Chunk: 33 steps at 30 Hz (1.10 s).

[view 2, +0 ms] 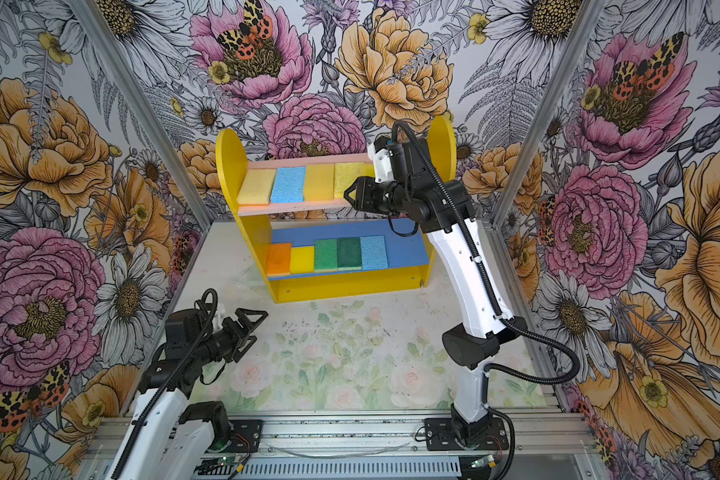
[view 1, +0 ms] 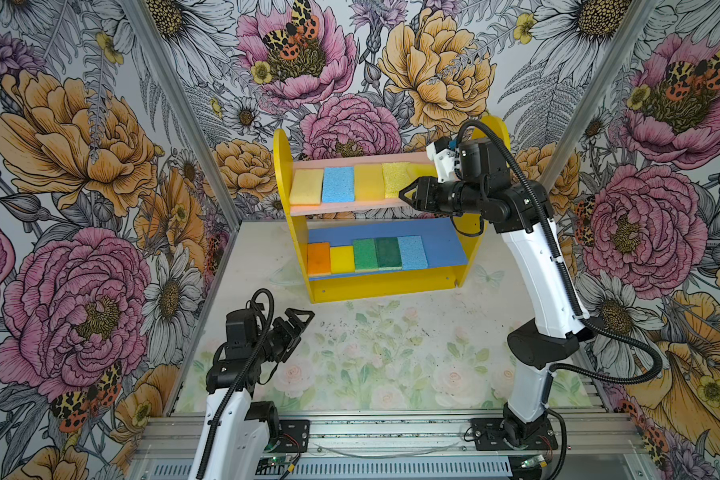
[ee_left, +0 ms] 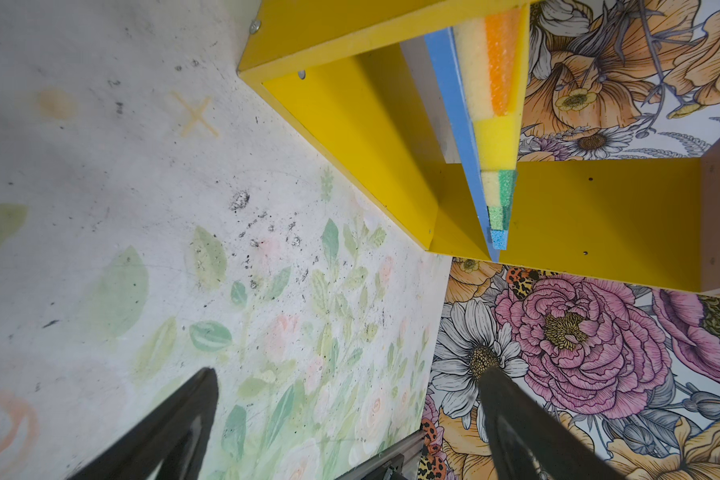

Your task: Place and organize the cleaning sponges onto the shelf

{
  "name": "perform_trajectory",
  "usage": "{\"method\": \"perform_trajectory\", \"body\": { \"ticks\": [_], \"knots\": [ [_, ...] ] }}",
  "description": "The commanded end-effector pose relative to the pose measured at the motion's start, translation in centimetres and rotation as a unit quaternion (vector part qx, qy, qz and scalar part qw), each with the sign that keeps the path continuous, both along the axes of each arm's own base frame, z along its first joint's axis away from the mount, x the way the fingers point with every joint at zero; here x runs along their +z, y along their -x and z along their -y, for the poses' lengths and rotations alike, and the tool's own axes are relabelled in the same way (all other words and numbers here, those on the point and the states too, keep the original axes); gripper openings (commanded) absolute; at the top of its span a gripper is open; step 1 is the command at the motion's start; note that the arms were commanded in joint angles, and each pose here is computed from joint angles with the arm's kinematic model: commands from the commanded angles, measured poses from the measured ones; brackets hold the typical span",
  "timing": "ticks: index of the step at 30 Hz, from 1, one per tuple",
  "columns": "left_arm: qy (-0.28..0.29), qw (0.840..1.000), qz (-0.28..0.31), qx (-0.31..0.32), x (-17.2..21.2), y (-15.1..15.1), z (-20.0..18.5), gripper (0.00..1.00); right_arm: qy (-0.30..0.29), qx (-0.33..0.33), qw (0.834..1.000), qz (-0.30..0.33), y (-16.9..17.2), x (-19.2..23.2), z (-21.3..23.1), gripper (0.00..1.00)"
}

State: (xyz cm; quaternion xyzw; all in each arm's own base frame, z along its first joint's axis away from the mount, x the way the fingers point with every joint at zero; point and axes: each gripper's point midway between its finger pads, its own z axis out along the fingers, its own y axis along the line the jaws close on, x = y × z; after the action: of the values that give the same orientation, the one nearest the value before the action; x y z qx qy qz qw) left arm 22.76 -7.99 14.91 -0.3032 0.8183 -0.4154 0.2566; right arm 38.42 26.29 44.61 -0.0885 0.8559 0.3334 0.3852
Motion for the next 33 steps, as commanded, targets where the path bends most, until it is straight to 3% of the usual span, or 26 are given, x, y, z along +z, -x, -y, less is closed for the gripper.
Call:
{"method": "perform_trajectory", "body": {
  "ticks": [1,25,33],
  "knots": [
    [0.003,1.0,0.03,-0.009,1.2,-0.6,0.1,0.99,0.001,-0.014,0.999,0.04,1.3,2.5,1.4,0.45],
    [0.009,0.999,0.035,-0.008,1.5,-0.5,0.0,0.99,-0.014,-0.014,0.999,0.04,-1.6,2.2,1.4,0.45],
    [0.008,0.999,0.033,-0.008,1.4,-0.5,0.0,0.99,-0.018,0.003,0.998,0.068,1.0,4.4,1.7,0.45]
  ]
}}
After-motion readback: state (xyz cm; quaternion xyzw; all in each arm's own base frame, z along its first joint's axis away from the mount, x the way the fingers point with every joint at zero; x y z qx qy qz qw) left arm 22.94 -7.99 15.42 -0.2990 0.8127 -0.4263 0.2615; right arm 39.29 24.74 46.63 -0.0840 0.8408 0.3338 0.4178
